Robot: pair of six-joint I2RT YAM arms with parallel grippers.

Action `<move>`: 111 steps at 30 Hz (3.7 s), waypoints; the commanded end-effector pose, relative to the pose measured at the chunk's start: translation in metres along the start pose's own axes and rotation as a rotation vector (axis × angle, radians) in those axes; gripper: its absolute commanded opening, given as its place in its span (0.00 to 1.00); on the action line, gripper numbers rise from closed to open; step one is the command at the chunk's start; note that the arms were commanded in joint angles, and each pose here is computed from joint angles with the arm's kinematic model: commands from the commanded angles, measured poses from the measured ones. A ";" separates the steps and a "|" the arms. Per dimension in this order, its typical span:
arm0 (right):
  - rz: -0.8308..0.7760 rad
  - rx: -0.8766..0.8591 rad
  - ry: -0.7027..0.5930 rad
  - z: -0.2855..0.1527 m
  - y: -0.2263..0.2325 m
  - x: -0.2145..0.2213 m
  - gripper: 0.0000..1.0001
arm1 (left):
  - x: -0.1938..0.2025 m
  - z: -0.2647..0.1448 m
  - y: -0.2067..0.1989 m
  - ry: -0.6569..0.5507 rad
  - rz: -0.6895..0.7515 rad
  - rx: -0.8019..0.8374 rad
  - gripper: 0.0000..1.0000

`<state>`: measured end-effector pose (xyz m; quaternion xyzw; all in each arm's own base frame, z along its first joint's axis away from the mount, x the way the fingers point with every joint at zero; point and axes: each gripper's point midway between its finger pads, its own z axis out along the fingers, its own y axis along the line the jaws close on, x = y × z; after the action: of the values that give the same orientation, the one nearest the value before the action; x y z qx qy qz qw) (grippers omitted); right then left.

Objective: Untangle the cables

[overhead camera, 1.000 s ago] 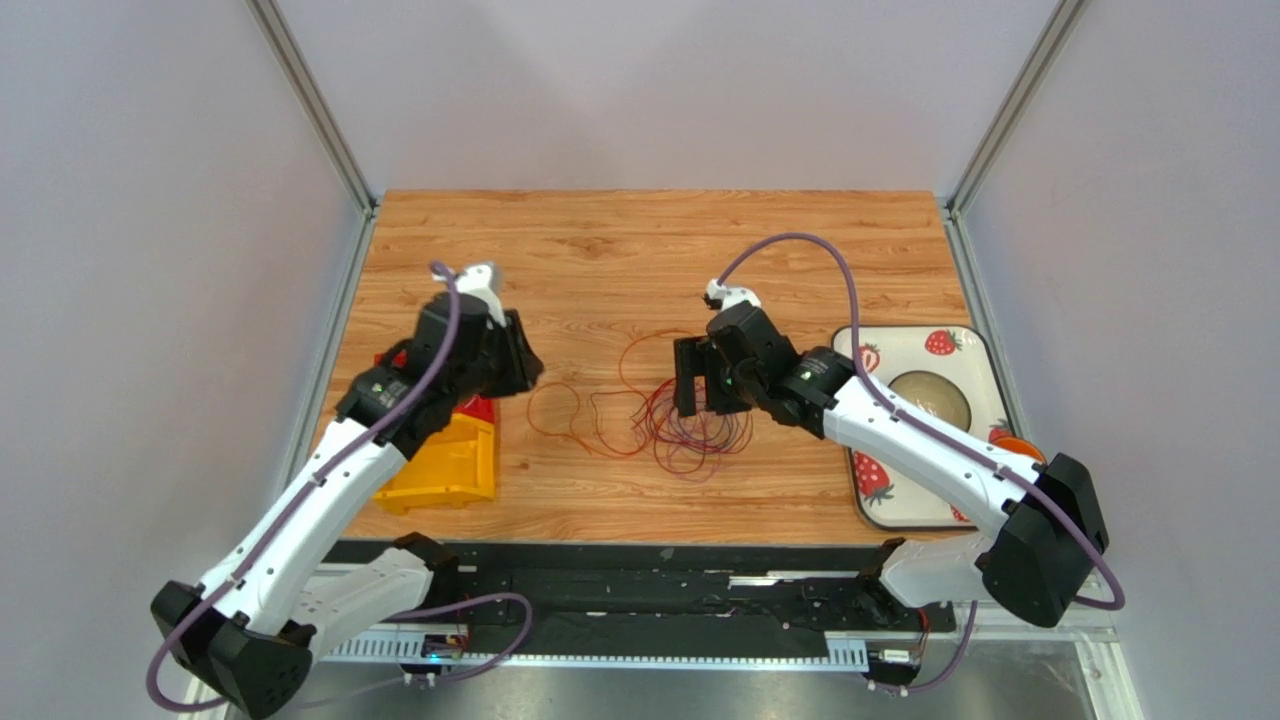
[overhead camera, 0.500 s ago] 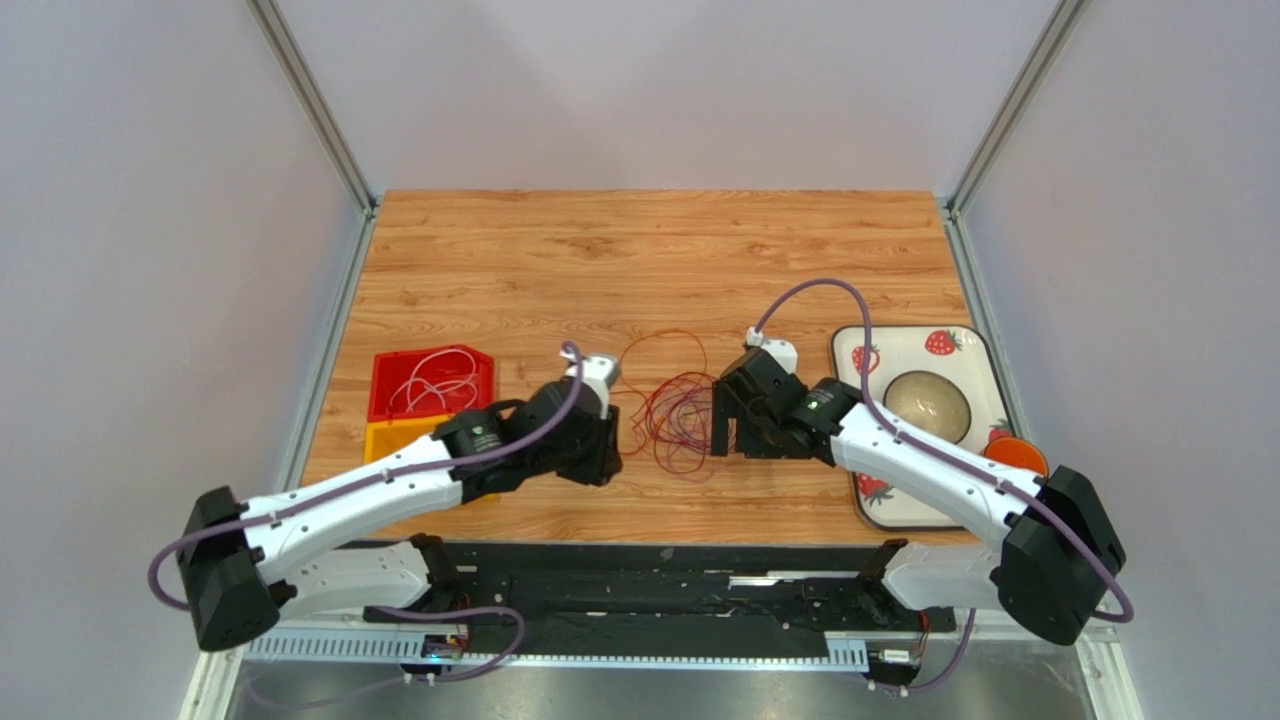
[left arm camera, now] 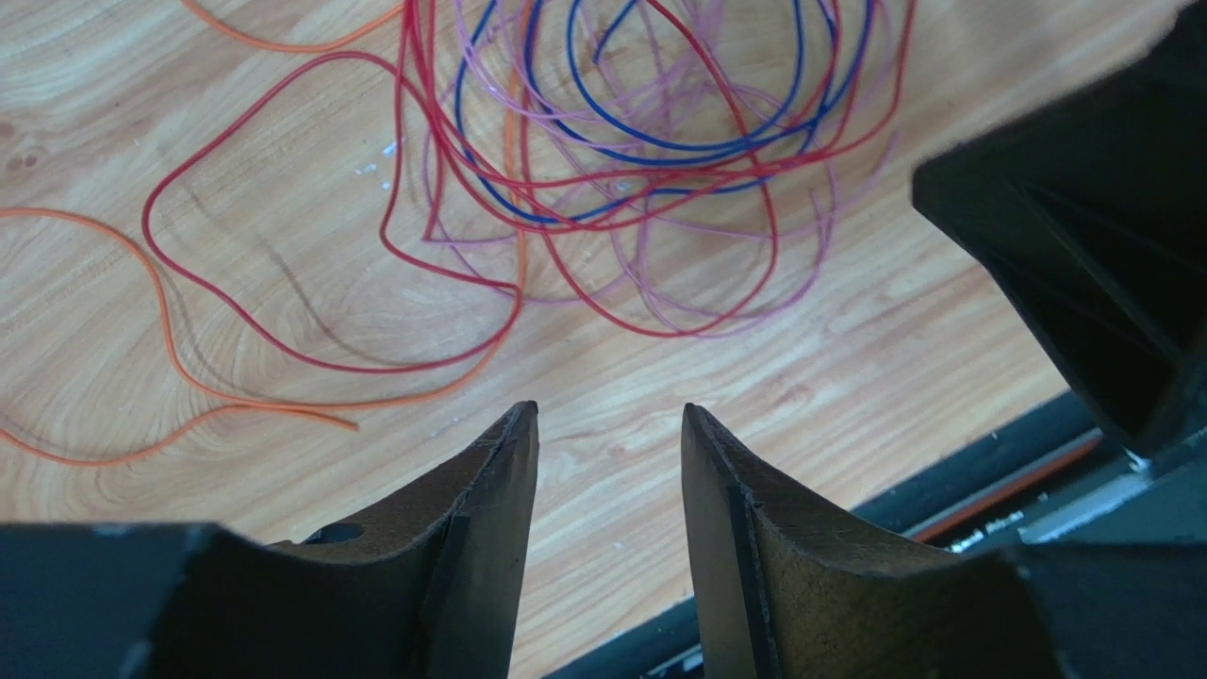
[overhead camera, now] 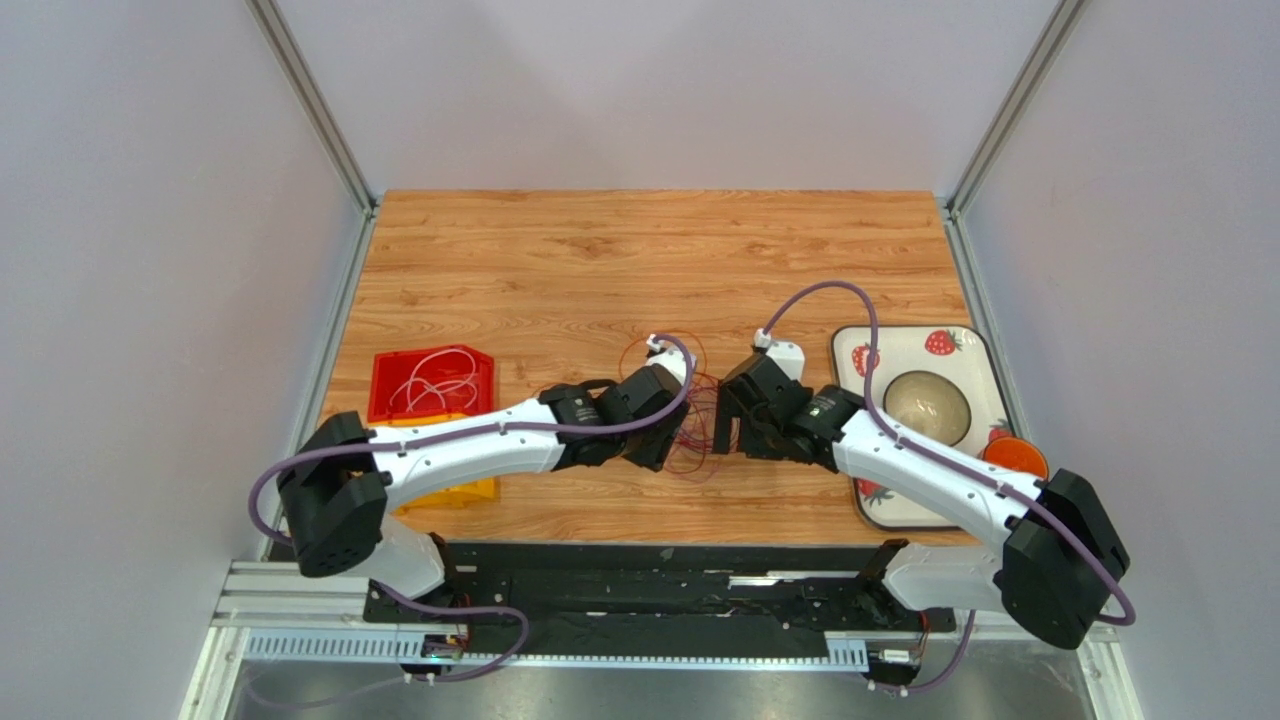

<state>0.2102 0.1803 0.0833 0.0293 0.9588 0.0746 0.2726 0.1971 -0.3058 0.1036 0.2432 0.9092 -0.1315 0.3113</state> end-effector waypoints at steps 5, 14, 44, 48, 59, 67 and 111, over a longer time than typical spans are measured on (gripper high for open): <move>0.027 -0.008 -0.063 0.024 0.001 -0.001 0.86 | -0.023 0.025 -0.010 0.013 -0.046 0.000 0.48; -0.034 0.033 -0.063 0.048 -0.009 0.003 0.87 | -0.063 0.045 0.024 0.003 -0.064 -0.078 0.41; -0.018 -0.030 -0.007 0.064 -0.006 0.009 0.85 | -0.024 0.110 0.062 0.160 -0.115 -0.146 0.33; -0.019 -0.033 -0.004 0.064 -0.005 0.010 0.85 | -0.020 0.114 0.072 0.169 -0.151 -0.145 0.28; -0.015 -0.056 -0.018 0.062 -0.003 0.008 0.86 | -0.032 0.105 0.068 0.143 -0.155 -0.125 0.00; -0.001 -0.063 -0.043 0.059 -0.007 0.008 0.87 | -0.105 0.034 0.063 0.010 -0.155 -0.115 0.00; 0.035 -0.114 -0.122 0.045 -0.010 0.003 0.87 | -0.233 -0.207 0.045 -0.669 -0.114 0.152 0.02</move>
<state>0.2216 0.1727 0.0311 0.0256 0.9447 0.1172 0.3053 0.2470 -0.2580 0.5535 0.1883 0.6092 -0.3533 0.6845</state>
